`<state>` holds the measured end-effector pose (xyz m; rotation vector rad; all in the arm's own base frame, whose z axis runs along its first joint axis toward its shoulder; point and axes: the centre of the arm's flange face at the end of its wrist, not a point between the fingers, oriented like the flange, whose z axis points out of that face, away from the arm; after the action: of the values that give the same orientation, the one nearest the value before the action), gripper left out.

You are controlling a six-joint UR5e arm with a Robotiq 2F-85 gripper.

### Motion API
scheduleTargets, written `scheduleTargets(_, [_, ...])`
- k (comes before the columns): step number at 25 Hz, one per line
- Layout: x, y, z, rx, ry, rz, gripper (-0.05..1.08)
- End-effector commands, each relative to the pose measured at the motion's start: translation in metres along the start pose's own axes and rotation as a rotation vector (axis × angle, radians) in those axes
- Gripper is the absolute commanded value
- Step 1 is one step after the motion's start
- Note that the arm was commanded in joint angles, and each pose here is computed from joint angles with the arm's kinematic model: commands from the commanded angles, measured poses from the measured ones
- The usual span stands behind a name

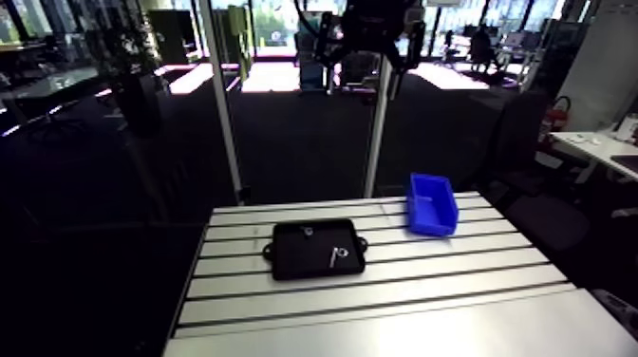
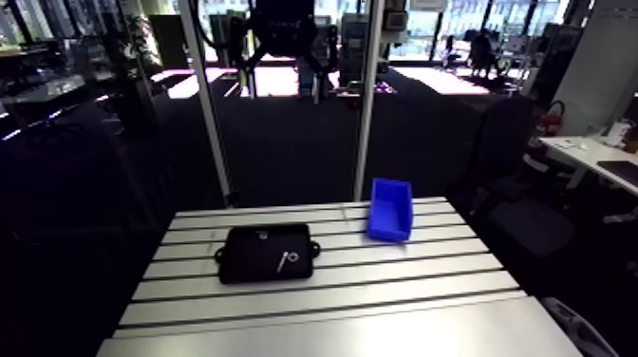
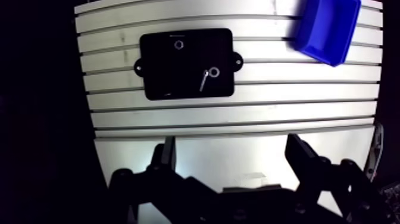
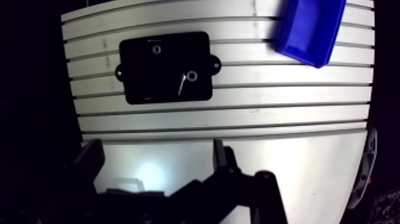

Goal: Pick up the M10 bolt from the tray and put it into the blue bin.

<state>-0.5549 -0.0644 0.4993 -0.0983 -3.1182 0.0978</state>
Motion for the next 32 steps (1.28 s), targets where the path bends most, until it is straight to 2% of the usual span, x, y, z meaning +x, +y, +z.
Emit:
scheduleTargets(1, [0.005,0.001,0.011,0.003,-0.019,0.071,0.01])
scheduleTargets(13, [0.015,-0.001,0.036,0.001,-0.058,0.249,0.02])
scheduleTargets(19, [0.014,-0.001,0.046,-0.008,-0.075,0.324,0.02])
scheduleTargets(26, [0.016,-0.001,0.054,-0.005,-0.050,0.361,0.03])
scheduleTargets(32, [0.019,0.000,0.077,-0.017,-0.092,0.411,0.03])
